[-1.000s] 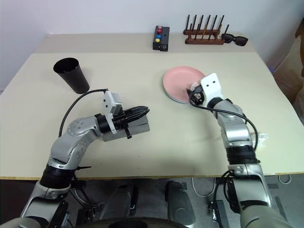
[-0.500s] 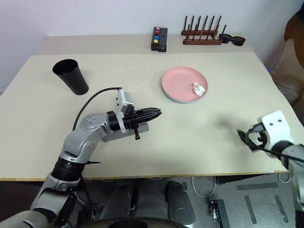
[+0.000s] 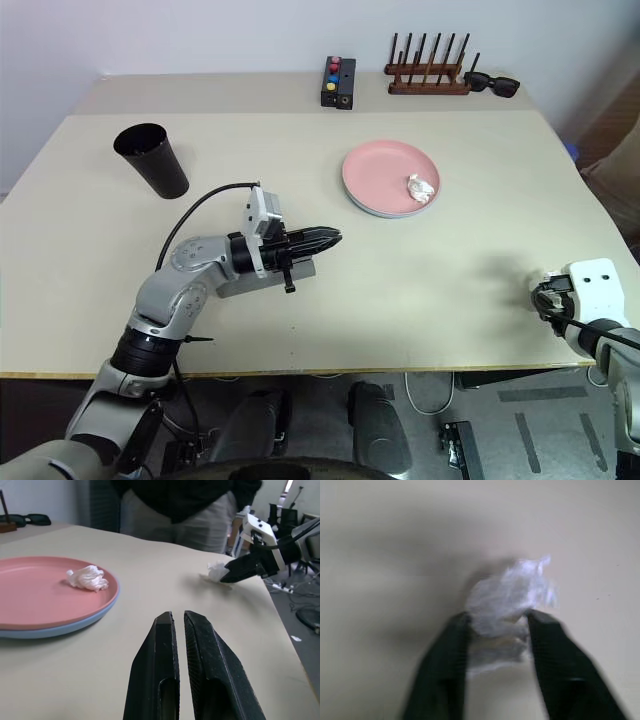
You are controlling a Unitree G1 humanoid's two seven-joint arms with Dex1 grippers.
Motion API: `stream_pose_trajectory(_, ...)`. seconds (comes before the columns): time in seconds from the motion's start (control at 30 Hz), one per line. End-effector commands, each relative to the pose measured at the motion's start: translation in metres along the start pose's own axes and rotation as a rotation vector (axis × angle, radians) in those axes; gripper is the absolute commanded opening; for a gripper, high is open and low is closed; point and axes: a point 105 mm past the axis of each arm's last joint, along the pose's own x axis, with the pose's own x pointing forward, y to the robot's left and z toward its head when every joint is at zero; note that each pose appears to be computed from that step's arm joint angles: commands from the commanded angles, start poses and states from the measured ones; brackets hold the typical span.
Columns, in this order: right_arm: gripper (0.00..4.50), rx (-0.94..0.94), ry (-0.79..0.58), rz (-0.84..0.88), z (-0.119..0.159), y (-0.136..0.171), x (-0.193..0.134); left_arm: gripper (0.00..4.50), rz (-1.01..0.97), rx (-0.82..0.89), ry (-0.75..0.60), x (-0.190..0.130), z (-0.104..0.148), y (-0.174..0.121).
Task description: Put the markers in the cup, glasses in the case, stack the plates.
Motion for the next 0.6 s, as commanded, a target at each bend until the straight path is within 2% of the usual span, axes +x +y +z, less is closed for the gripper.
stream_pose_trajectory(0.03,0.16,-0.045,-0.101,0.014,0.027,0.005,0.003,0.27,0.014,0.041,-0.032,-0.002,0.011,0.0)
stream_pose_trajectory(0.23,0.16,-0.111,-0.407,0.125,0.114,0.048,0.017,0.27,0.093,0.06,-0.048,-0.009,0.016,0.016)
stream_pose_trajectory(0.3,0.16,-0.103,-0.463,0.155,0.134,0.061,0.024,0.27,0.11,0.065,-0.054,-0.01,0.018,0.019)
stream_pose_trajectory(0.4,0.16,-0.084,-0.54,0.27,0.169,0.101,0.045,0.27,0.143,0.074,-0.065,-0.014,0.022,0.024)
stream_pose_trajectory(0.47,0.16,-0.077,-0.55,0.315,0.179,0.118,0.058,0.27,0.155,0.08,-0.067,-0.016,0.023,0.025)
stream_pose_trajectory(0.6,0.16,-0.063,-0.536,0.371,0.183,0.141,0.082,0.27,0.193,0.09,-0.064,-0.023,0.022,0.026)
